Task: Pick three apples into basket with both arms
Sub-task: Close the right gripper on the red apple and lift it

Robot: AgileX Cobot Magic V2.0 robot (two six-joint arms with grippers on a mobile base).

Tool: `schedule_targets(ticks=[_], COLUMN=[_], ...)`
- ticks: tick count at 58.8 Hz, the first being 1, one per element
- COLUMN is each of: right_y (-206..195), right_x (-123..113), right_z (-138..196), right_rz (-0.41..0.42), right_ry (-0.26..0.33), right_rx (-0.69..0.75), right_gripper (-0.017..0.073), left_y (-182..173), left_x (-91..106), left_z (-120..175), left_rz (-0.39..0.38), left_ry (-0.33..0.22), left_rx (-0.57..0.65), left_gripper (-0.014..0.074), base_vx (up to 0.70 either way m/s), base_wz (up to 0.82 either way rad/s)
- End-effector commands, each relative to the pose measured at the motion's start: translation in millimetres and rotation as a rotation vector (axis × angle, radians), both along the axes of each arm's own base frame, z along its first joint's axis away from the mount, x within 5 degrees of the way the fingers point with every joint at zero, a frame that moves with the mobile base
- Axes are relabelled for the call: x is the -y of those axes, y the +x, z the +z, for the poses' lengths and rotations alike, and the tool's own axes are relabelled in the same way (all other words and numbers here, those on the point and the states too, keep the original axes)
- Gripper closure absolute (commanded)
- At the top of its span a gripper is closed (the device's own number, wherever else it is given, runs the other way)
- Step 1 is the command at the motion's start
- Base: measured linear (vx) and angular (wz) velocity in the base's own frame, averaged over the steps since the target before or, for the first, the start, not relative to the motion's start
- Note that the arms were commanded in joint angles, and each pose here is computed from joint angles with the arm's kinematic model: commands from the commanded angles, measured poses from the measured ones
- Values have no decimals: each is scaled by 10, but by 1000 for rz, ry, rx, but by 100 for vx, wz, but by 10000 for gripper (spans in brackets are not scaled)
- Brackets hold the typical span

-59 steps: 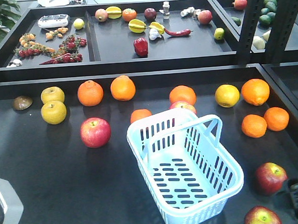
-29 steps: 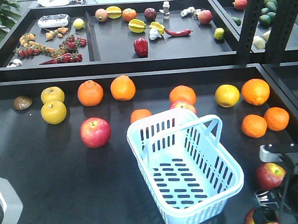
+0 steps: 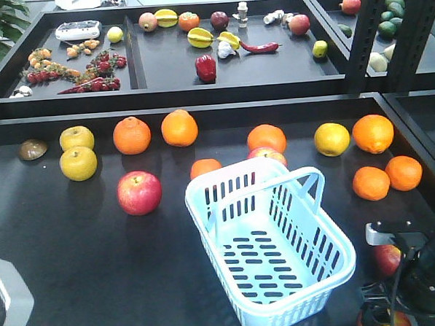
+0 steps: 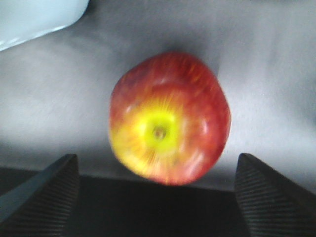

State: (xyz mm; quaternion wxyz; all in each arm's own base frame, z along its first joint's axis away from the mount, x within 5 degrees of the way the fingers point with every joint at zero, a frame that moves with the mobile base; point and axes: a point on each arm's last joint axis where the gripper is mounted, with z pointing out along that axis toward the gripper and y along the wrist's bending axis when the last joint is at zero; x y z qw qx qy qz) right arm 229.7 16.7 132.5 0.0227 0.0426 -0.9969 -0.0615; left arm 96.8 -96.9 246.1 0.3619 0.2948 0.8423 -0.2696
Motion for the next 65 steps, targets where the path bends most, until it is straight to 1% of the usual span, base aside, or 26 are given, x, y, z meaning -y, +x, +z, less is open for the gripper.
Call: schedule_targets(ticks=[1, 21, 26, 30, 34, 45, 50, 57, 65], right_y=[77, 89, 87, 89, 94, 63, 40, -19, -127], right_x=[5, 5, 5, 5, 5, 6, 20, 40, 54], right_z=[52, -89, -88, -82, -74, 28, 117, 302, 531], right_rz=[-14, -15, -14, -9, -8, 5, 29, 35, 55], right_ry=[5, 3, 4, 4, 4, 4, -10, -30, -43], right_rx=[48, -2, -4, 1, 5, 18, 41, 84, 130], right_gripper=[-38, -29, -1, 48, 120, 397, 496, 561, 564], left_y=[27, 27, 27, 27, 27, 27, 27, 27, 27], left_x=[21, 21, 21, 21, 21, 21, 21, 21, 21], left_z=[103, 103, 103, 103, 103, 103, 103, 103, 103], left_rz=[22, 22, 22, 22, 22, 22, 22, 22, 22], left_ry=[-50, -50, -50, -49, -49, -49, -49, -49, -49], left_rx=[25, 25, 25, 26, 26, 26, 26, 26, 26], left_gripper=[599, 599, 599, 599, 599, 599, 599, 599, 599], base_vx=[0, 0, 0, 0, 0, 0, 0, 0, 0], base_wz=[0, 0, 0, 0, 0, 0, 0, 0, 0])
